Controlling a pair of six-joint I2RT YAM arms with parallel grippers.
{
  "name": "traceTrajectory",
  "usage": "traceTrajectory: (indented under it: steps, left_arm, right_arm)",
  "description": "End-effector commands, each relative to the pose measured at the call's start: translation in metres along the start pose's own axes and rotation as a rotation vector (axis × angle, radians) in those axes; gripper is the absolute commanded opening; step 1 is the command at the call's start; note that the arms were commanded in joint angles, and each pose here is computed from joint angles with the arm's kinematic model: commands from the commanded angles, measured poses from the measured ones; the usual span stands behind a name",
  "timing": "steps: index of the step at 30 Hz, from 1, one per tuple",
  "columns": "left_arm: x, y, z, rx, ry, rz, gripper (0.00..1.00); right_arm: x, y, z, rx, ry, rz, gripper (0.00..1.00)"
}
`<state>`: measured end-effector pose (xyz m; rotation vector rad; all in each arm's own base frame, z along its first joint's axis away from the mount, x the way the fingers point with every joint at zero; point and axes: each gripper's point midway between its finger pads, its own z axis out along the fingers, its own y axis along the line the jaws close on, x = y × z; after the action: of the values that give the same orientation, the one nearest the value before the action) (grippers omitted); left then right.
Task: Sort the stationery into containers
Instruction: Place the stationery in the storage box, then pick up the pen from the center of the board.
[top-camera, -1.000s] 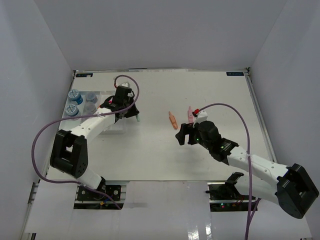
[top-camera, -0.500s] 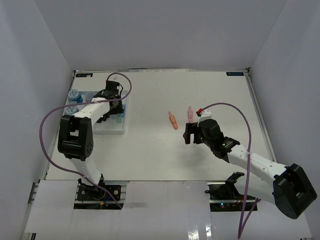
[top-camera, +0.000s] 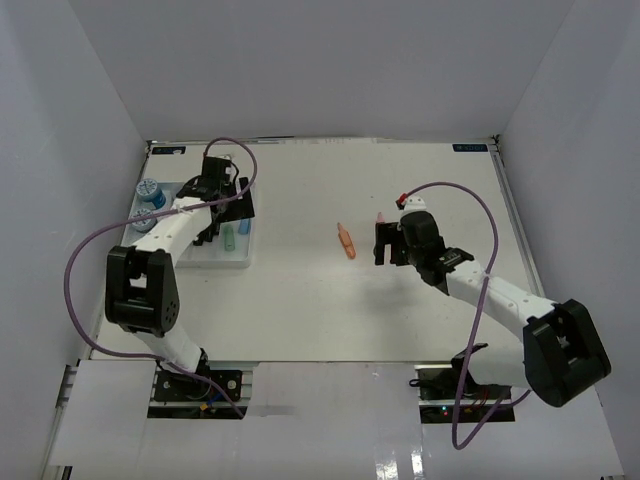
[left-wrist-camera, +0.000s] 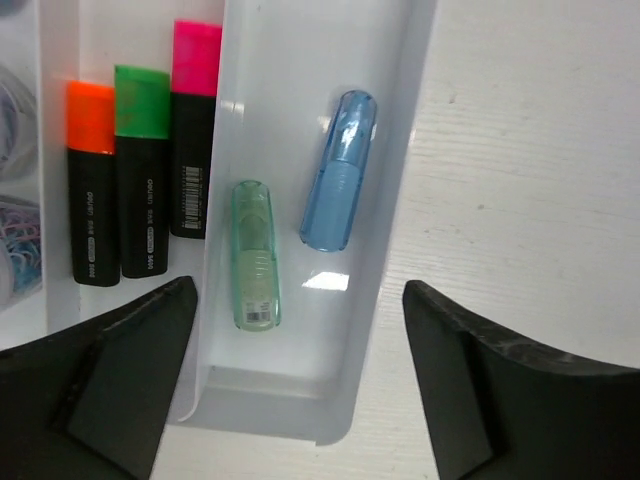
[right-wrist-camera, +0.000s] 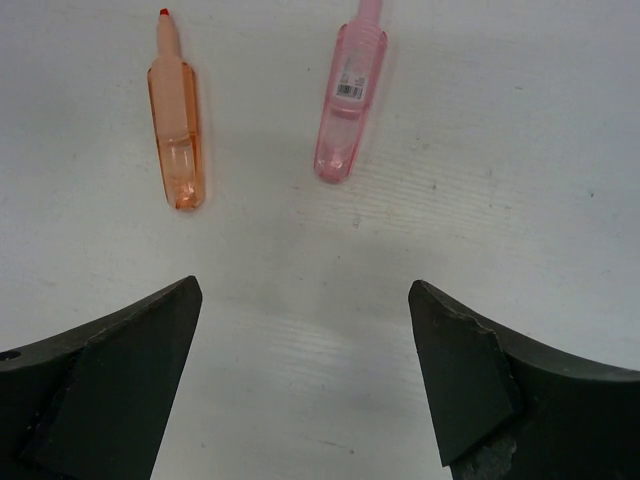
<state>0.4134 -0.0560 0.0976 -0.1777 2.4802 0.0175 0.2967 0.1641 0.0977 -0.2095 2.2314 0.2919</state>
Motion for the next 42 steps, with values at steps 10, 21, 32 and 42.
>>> traceTrajectory:
  steps: [10, 21, 32, 42]
  left_arm:
    - [-0.030, -0.031, -0.086, 0.289, -0.293, -0.085, 0.98]
    - [-0.026, -0.041, -0.083, 0.340, -0.263, -0.096, 0.98]
    - [-0.024, -0.043, -0.080, 0.346, -0.249, -0.095, 0.98]
    - [-0.023, -0.045, -0.080, 0.355, -0.243, -0.096, 0.98]
  right_arm:
    - [-0.023, -0.015, 0.061, 0.158, 0.082, -0.006, 0.80]
    - [-0.005, -0.025, 0.103, 0.226, 0.168, 0.010, 0.73]
    - [0.022, -0.031, 0.107, 0.248, 0.230, 0.030, 0.57]
    - [0.036, -0.036, 0.103, 0.265, 0.261, 0.026, 0.42]
